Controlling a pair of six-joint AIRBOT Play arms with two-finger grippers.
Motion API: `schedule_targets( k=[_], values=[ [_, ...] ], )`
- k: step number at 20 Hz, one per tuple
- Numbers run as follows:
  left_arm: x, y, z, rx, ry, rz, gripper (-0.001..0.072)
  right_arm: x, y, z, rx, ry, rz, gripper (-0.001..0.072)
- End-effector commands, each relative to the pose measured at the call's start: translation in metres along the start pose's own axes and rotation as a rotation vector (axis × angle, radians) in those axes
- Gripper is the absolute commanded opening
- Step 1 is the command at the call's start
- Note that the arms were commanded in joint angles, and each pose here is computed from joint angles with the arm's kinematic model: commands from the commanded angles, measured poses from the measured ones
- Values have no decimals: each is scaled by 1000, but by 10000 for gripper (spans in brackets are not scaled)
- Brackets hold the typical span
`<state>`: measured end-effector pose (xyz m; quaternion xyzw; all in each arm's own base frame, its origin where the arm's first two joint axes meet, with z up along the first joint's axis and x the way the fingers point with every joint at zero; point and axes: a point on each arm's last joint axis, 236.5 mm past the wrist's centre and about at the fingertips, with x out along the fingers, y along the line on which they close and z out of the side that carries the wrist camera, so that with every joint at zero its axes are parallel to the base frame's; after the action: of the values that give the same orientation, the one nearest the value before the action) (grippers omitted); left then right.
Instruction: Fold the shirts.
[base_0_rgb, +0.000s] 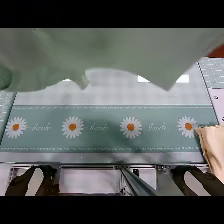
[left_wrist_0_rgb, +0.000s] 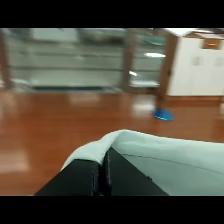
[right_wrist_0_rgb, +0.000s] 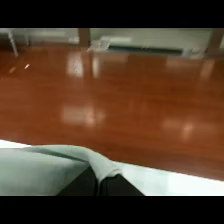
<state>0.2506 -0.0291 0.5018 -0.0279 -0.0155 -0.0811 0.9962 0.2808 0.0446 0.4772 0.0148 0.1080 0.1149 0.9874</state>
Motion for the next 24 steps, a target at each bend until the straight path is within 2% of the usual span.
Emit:
schedule_targets(
  k=[1, 5, 8, 11, 16, 21, 24],
  values=[
    [-82, 3, 17, 145, -50, 242, 25, -75, 13, -5, -45, -50, -82, 25],
    [-129, -3, 12, 170, -55, 229, 25, -97, 21, -36, -27, -6, -91, 25],
    [-119, 10, -16, 127, 43, 214, 25, -80, 16, -64, 8, 89, -83, 25],
    [-72, 26, -79, 69, 232, 201, 25, -40, 4, -109, 68, 241, -61, 25],
    [32, 50, -225, -71, 552, 155, 26, 65, -24, -206, 177, 515, 13, 25],
    [139, 65, -333, -203, 693, 117, 26, 195, -75, -286, 303, 634, -1, 25],
    [210, 74, -381, -264, 690, 137, 26, 278, -93, -329, 464, 630, 19, 25]
  ],
)
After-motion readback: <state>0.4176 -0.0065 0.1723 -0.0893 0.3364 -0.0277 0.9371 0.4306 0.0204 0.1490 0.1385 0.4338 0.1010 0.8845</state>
